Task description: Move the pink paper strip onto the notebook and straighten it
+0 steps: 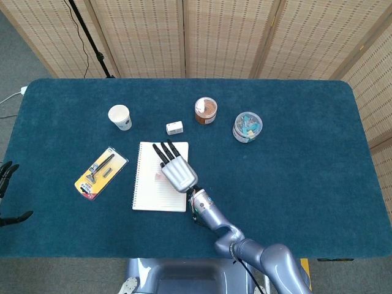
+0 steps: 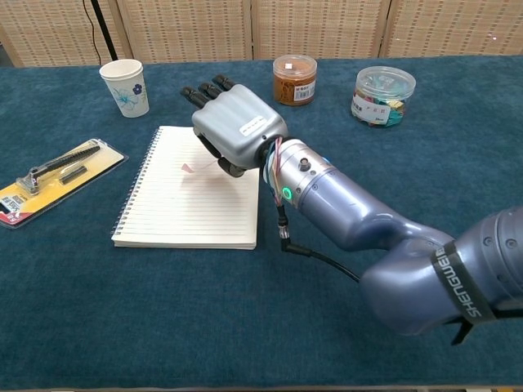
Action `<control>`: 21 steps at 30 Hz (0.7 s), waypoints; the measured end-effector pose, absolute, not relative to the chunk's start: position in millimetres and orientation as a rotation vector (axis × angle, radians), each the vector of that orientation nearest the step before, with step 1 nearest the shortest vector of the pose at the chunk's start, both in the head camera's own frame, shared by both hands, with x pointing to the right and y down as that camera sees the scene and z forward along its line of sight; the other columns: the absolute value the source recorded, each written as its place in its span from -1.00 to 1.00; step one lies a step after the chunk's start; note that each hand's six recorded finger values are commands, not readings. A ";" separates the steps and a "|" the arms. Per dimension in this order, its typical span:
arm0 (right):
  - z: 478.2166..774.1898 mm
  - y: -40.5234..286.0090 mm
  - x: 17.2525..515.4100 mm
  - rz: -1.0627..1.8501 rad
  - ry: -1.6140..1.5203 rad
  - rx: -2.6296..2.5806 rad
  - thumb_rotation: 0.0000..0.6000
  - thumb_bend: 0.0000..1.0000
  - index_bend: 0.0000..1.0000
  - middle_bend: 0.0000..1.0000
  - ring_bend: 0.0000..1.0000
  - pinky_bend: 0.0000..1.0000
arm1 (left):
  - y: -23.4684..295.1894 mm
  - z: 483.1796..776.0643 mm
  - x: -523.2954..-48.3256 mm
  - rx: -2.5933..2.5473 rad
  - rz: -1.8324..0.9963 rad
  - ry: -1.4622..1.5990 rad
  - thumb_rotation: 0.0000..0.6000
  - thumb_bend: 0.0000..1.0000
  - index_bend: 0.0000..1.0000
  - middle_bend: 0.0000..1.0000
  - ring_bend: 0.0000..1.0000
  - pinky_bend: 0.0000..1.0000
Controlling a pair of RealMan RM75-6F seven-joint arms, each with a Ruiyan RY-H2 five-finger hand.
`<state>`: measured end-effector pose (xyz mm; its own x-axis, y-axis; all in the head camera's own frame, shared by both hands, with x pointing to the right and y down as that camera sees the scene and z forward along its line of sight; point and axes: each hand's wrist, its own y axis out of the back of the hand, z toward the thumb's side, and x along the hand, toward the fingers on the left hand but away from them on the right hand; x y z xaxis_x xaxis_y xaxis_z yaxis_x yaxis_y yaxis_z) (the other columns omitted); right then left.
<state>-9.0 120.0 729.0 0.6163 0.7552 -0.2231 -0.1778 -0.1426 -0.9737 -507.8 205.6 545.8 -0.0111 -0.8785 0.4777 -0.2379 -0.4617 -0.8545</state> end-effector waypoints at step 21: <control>731.4 124.7 -1.2 0.867 -0.468 -1.436 1.00 0.41 -0.52 -1.00 -1.00 -1.00 | 205.8 544.3 -508.6 -1.726 -1.504 1.167 1.00 -1.00 -1.00 -1.00 -1.00 -1.00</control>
<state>-1.2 124.7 731.4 0.6259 0.7496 -0.2153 -0.2313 -0.0852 -0.9692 -508.6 205.8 544.3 -0.0102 -0.8783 0.4781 -0.2447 -0.4614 -0.8528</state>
